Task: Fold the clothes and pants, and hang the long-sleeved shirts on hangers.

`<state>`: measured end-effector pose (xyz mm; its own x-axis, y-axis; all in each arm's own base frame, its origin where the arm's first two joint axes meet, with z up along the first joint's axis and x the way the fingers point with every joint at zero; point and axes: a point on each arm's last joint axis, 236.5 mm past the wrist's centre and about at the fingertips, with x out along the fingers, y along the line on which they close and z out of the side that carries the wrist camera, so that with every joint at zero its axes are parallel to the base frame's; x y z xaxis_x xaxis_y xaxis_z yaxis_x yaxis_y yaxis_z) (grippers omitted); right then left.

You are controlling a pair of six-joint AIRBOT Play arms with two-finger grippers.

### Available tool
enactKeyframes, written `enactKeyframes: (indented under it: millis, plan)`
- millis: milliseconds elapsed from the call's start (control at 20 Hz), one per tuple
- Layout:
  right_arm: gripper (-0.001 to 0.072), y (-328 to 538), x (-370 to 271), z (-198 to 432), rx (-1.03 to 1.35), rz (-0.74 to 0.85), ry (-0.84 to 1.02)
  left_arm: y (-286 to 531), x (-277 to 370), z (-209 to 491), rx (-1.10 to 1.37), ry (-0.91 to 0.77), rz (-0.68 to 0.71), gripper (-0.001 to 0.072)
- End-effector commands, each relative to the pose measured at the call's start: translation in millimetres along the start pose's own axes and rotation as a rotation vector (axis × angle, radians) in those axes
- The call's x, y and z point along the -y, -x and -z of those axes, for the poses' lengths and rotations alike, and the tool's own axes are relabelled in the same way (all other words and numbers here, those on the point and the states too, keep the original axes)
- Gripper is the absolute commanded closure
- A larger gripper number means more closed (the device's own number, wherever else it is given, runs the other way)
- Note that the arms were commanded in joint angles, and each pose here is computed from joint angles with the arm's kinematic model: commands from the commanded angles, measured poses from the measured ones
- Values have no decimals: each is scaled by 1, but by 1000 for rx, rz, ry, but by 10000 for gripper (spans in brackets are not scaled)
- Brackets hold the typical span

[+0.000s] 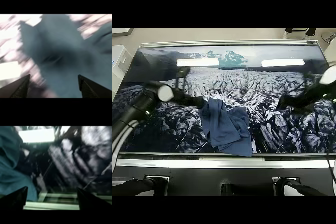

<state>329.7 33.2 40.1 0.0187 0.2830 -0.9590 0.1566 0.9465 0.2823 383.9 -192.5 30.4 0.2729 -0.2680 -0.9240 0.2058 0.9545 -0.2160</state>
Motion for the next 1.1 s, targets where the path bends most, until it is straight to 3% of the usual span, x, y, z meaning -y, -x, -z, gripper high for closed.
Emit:
enactKeyframes:
  millis: [0,150,350,450,550,700,750,800,850,900,950,1050]
  plan:
    - [19,-70,-15,56,-229,-158,-44,0,-27,81,-339,45,108,0]
    - [16,-110,-12,101,-351,-208,-93,-41,-13,113,-346,148,218,0]
    - [16,-129,-13,131,-423,-241,-127,-80,10,97,-231,350,345,14]
    - [17,-131,-14,135,-433,-249,-137,-94,25,102,-263,359,395,17]
    - [17,-134,-16,135,-422,-262,-145,-107,33,113,-302,350,400,118]
    - [19,-140,-21,136,-413,-287,-169,-117,41,120,-321,333,392,132]
    - [20,-141,-23,137,-416,-300,-169,-119,41,119,-314,332,389,216]
    - [20,-141,-24,139,-419,-306,-171,-119,41,118,-308,333,387,472]
    - [21,-142,-25,141,-423,-310,-177,-119,40,117,-306,333,387,587]
    - [22,-143,-28,144,-432,-326,-189,-117,40,116,-303,332,389,604]
    - [22,-145,-34,148,-441,-351,-186,-115,41,115,-296,325,390,678]
    - [22,-159,-43,162,-449,-324,-134,-108,42,109,-267,296,398,688]
